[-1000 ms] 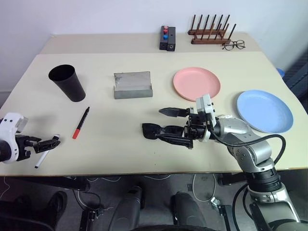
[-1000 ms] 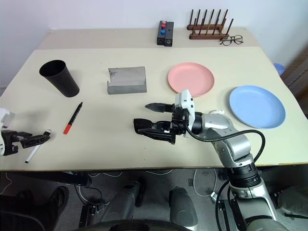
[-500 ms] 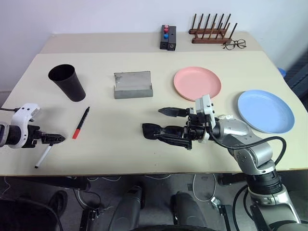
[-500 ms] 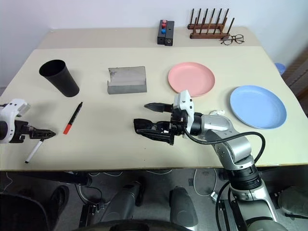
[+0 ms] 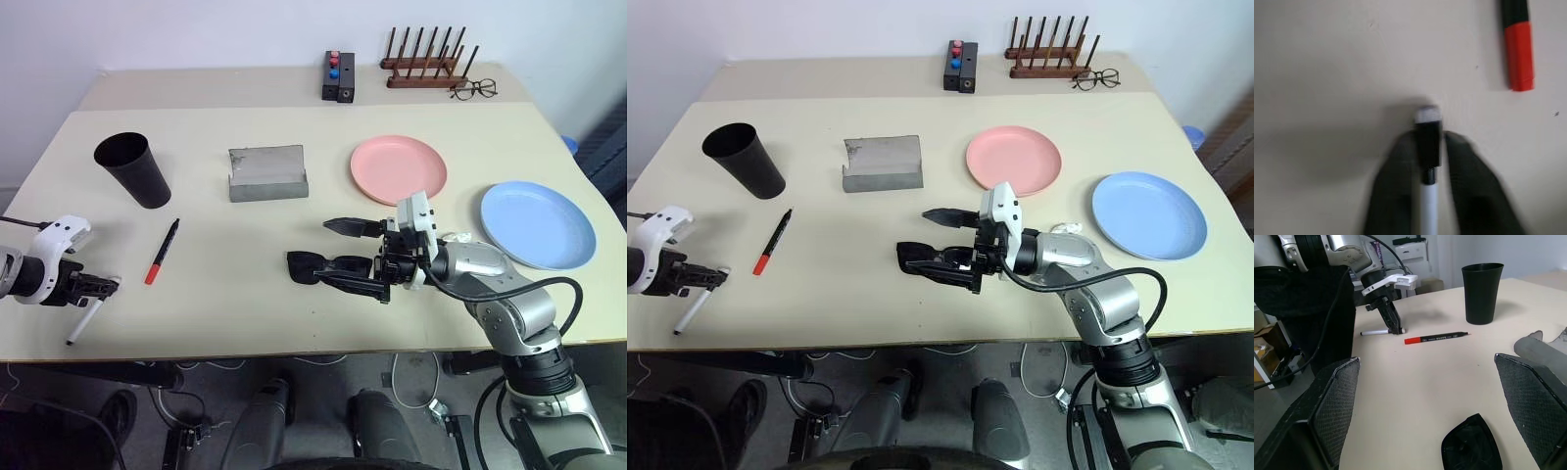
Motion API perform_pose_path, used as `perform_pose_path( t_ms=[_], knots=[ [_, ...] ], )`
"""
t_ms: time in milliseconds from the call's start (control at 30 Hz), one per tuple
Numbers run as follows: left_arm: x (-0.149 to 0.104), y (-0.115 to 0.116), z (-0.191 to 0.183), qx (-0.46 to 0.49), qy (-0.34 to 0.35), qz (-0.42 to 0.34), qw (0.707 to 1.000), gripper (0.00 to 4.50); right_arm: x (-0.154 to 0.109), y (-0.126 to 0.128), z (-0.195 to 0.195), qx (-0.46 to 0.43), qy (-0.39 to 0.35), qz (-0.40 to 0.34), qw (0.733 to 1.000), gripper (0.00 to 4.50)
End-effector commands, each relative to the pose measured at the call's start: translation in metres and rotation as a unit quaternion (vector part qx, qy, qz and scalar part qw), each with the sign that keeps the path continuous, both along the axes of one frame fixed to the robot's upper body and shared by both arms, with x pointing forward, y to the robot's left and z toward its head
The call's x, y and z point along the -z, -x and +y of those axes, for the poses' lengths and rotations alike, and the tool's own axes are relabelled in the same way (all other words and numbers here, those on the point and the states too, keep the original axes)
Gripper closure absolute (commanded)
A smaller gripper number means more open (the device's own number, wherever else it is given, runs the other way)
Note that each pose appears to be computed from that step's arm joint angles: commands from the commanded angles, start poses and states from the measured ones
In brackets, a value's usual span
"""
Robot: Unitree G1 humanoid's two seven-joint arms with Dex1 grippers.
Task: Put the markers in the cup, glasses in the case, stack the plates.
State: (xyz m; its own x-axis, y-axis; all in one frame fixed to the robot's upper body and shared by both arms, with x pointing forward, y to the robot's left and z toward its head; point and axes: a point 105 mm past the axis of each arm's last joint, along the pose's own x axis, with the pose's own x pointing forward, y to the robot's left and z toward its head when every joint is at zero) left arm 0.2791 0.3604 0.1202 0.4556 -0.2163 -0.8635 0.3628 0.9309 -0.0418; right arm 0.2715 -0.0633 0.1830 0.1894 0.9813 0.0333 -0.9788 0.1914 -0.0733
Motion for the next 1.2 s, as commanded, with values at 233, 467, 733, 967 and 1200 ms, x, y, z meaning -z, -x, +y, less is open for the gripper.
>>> perform_pose_path(
  t_ms=[233,467,733,967,1200],
  knots=[
    [-0.05,-0.029,-0.03,0.046,0.084,-0.146,0.985,4.48,-0.014,0.0,0.002,-0.006,-0.007,-0.029,1.0,0.0],
    [-0.167,-0.062,-0.082,0.141,0.202,-0.462,0.852,4.48,-0.015,-0.006,0.003,-0.002,-0.009,-0.04,0.999,0.0],
    [-0.216,-0.079,-0.077,0.117,0.171,-0.627,0.751,4.48,-0.031,-0.022,-0.006,0.032,-0.059,-0.051,0.996,0.0],
    [-0.227,-0.097,-0.042,0.023,0.129,-0.688,0.714,4.48,-0.053,-0.037,-0.012,0.081,-0.121,-0.08,0.986,0.0],
    [-0.216,-0.113,-0.03,-0.034,0.127,-0.706,0.696,4.48,-0.05,-0.04,-0.011,0.087,-0.117,-0.089,0.985,0.0]
  ],
)
